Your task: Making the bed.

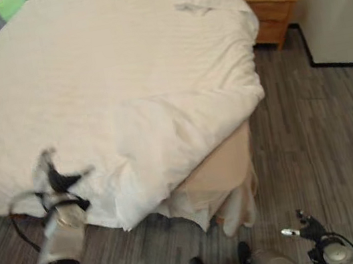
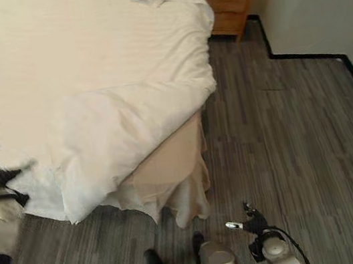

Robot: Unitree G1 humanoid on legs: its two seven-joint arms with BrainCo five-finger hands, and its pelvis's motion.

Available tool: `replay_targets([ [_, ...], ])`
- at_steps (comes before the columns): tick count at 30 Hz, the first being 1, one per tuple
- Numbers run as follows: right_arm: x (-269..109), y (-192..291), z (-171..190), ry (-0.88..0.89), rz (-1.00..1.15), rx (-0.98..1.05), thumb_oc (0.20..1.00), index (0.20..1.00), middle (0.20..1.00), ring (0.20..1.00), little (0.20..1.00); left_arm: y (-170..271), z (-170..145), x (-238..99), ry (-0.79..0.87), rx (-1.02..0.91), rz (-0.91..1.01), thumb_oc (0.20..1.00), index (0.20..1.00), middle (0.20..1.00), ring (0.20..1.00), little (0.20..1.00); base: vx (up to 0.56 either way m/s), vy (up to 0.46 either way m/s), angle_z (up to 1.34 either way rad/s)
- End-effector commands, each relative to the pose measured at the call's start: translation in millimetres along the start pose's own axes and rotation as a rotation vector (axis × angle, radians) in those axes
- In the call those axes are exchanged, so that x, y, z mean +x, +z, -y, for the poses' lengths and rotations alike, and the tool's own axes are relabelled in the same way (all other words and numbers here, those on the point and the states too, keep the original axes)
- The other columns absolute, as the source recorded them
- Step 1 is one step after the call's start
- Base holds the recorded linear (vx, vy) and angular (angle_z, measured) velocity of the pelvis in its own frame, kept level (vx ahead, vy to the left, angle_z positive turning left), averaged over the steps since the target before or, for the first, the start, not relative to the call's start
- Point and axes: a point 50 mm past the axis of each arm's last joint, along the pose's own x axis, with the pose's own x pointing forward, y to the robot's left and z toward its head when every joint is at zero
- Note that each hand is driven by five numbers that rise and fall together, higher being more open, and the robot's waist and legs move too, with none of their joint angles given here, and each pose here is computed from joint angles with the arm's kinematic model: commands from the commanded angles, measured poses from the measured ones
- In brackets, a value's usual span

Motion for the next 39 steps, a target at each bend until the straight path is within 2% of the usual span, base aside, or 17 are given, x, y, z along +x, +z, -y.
replay_targets([
  [1,-2.5,-12.9,-10.0,0.021,-0.059,0.018,1.0,1.0,1.0,1.0,1.0,22.6,-25.7,14.0,0.138,-0.101,0.104,1.0,1.0,1.0,1.0,1.0,0.08,-0.053,-0.21],
  [8,-6.0,-27.4,-12.0,0.037,-0.121,0.006,1.0,1.0,1.0,1.0,1.0,24.3,-32.0,9.8,0.15,-0.138,0.13,1.0,1.0,1.0,1.0,1.0,0.13,-0.052,0.03],
  [13,-5.7,-30.3,-2.6,0.024,-0.132,-0.025,1.0,1.0,1.0,1.0,1.0,5.8,-16.3,12.1,0.069,0.022,0.042,1.0,1.0,1.0,1.0,1.0,0.11,-0.067,-0.01],
  [15,-4.1,-27.4,3.6,0.015,-0.121,-0.048,1.0,1.0,1.0,1.0,1.0,-4.5,-24.1,21.6,0.06,0.153,0.007,1.0,1.0,1.0,1.0,1.0,0.08,-0.074,-0.01],
  [17,-3.7,-26.7,4.3,0.017,-0.117,-0.056,1.0,1.0,1.0,1.0,1.0,-8.5,-29.3,25.3,0.061,0.204,-0.005,1.0,1.0,1.0,1.0,1.0,0.04,-0.042,-0.02],
  [18,-3.4,-27.3,5.4,0.021,-0.118,-0.072,1.0,1.0,1.0,1.0,1.0,-11.7,-44.6,35.6,0.097,0.292,-0.016,1.0,1.0,1.0,1.0,1.0,0.05,-0.05,-0.03],
  [19,-3.3,-27.1,5.1,0.021,-0.117,-0.071,1.0,1.0,1.0,1.0,1.0,-10.9,-44.5,36.2,0.097,0.292,-0.014,1.0,1.0,1.0,1.0,1.0,0.08,-0.095,-0.07],
  [24,-3.3,-33.1,6.1,0.029,-0.141,-0.07,1.0,1.0,1.0,1.0,1.0,-14.8,-71.0,56.9,0.107,0.524,-0.036,1.0,1.0,1.0,1.0,1.0,0.05,-0.067,-0.12],
  [25,-0.8,-30.4,6.1,0.025,-0.134,-0.062,1.0,1.0,1.0,1.0,1.0,-10.9,-90.5,67.7,0.131,0.638,-0.035,1.0,1.0,1.0,1.0,1.0,0.05,-0.107,-0.12],
  [32,6.7,-14.3,5.0,0.023,-0.079,-0.024,1.0,1.0,1.0,1.0,1.0,-2.1,-120.7,81.1,0.185,0.729,-0.044,1.0,1.0,1.0,1.0,1.0,0.05,-0.083,-0.03],
  [39,11.8,-1.7,2.9,0.011,-0.041,0.009,1.0,1.0,1.0,1.0,1.0,1.6,-127.0,83.3,0.221,0.682,-0.047,1.0,1.0,1.0,1.0,1.0,0.06,-0.081,-0.02],
])
